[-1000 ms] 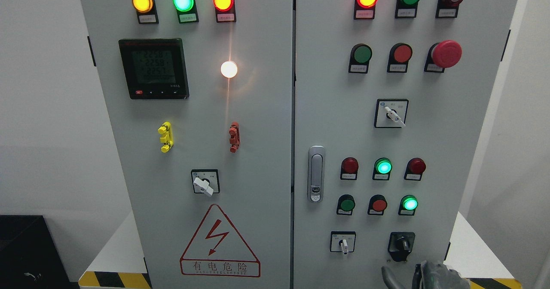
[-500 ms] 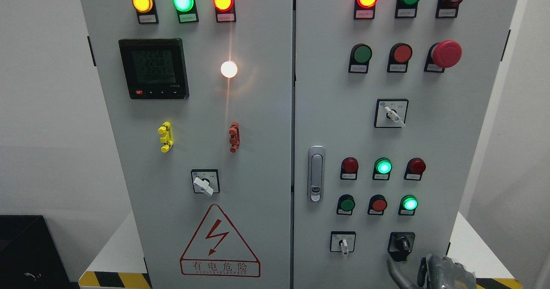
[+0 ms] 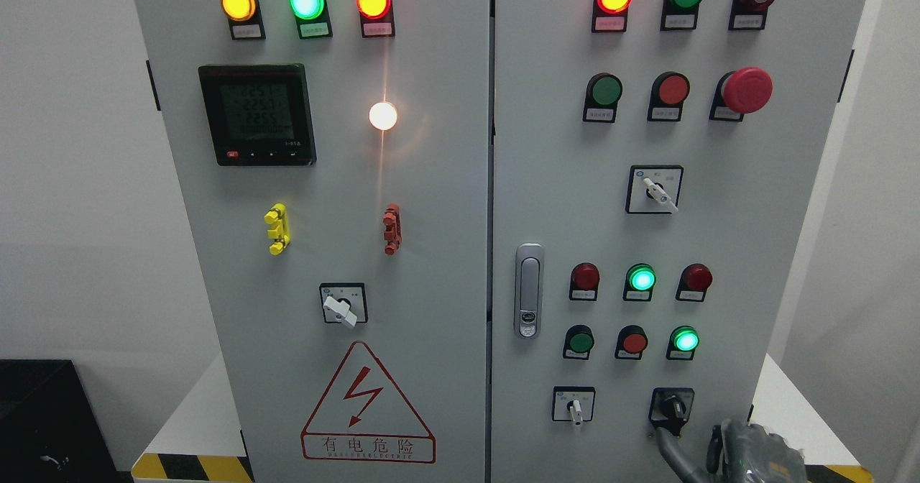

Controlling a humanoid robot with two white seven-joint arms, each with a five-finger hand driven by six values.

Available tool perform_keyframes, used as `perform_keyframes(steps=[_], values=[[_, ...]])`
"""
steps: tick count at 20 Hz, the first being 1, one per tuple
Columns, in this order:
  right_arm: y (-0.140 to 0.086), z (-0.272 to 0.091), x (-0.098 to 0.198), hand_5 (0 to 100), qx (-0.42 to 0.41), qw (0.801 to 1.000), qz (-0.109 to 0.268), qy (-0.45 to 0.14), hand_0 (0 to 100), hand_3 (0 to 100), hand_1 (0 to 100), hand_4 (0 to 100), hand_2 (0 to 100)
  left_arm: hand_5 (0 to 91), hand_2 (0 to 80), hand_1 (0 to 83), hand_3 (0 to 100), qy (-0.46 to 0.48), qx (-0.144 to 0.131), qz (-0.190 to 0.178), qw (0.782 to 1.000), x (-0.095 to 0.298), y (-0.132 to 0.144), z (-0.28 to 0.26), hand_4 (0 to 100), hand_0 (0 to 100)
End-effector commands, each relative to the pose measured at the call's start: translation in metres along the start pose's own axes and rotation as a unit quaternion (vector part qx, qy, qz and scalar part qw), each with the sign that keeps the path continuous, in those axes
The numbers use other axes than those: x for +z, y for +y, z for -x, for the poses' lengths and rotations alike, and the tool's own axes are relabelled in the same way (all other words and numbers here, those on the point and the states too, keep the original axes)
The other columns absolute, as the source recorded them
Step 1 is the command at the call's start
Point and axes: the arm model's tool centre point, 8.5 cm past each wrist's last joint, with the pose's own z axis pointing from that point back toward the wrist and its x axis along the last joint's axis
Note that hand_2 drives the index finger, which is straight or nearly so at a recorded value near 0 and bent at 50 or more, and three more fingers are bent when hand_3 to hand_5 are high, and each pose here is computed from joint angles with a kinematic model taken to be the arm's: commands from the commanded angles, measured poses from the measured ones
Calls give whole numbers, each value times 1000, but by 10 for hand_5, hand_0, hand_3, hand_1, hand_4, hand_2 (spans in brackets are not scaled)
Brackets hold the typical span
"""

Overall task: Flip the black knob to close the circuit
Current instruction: 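Reach the right hand up to the black rotary knob at the bottom, then twist the black knob with the right hand fingers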

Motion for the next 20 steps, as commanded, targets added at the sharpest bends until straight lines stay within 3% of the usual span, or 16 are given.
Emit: perform_keyframes(steps=[1,20], values=[[1,9,-6,980,0,1000,-2,14,0,991,10,894,821,0,0,556,0,-1,1,1,1000,0,-1,6,0,120],[-5,18,-10,973,0,1000,4,22,0,989,13,889,814,0,0,556,0,-1,1,2,1000,0,-2,6,0,120]])
